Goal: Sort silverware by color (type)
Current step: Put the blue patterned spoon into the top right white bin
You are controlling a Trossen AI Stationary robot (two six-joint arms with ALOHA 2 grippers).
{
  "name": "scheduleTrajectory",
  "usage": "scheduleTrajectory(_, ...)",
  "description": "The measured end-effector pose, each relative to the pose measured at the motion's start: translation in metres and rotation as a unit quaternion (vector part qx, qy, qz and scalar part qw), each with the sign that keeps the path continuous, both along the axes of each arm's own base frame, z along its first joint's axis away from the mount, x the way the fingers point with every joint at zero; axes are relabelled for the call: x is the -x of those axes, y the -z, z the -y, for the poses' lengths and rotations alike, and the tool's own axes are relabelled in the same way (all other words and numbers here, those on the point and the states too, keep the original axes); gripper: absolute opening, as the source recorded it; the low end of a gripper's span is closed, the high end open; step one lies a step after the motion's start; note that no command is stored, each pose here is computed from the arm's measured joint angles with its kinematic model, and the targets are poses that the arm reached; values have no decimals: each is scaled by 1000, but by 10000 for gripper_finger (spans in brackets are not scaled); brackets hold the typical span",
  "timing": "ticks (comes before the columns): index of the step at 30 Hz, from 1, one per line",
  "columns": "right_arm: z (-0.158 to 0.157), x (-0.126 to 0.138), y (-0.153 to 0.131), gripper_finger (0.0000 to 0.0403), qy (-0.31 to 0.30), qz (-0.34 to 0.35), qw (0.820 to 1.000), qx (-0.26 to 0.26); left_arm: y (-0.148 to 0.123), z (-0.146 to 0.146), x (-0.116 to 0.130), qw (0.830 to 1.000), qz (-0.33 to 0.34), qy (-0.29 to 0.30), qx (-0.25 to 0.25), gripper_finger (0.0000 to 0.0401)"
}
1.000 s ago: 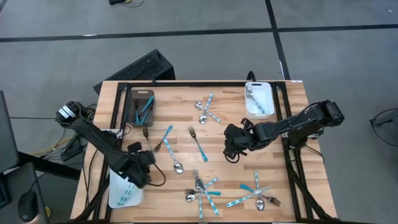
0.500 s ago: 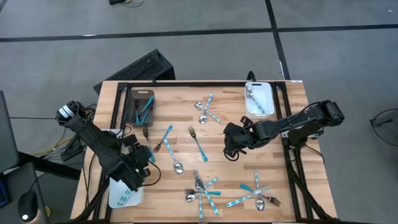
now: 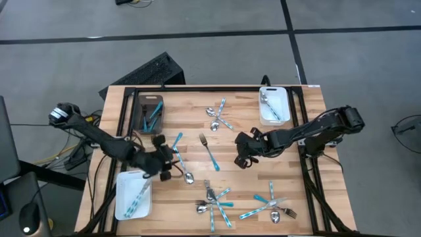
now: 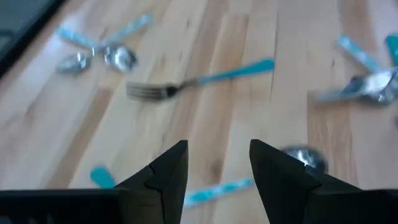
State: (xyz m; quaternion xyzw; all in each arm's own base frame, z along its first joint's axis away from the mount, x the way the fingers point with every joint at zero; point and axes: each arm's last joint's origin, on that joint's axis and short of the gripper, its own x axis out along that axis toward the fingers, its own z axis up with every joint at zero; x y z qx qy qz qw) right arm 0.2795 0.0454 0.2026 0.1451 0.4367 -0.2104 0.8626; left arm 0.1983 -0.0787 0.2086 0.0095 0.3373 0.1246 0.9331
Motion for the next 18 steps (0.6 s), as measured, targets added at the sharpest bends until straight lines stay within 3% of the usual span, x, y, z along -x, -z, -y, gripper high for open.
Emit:
scheduleTrajectory(5,-6,1,13,109,-3,41,998,-41,2,-25,9,997,74,22,-8,160)
scheduleTrajectory(9,-10,2,13,109,8,51,999,15,8,-40,12,985,166,52,-3,160)
scheduleTrajectory(13,-10,4,10,109,78,83,988,105,24,-52,20,963,259,77,-3,160)
scheduleTrajectory(18,3,10,9,109,136,74,979,131,41,-67,32,955,293,45,-13,160)
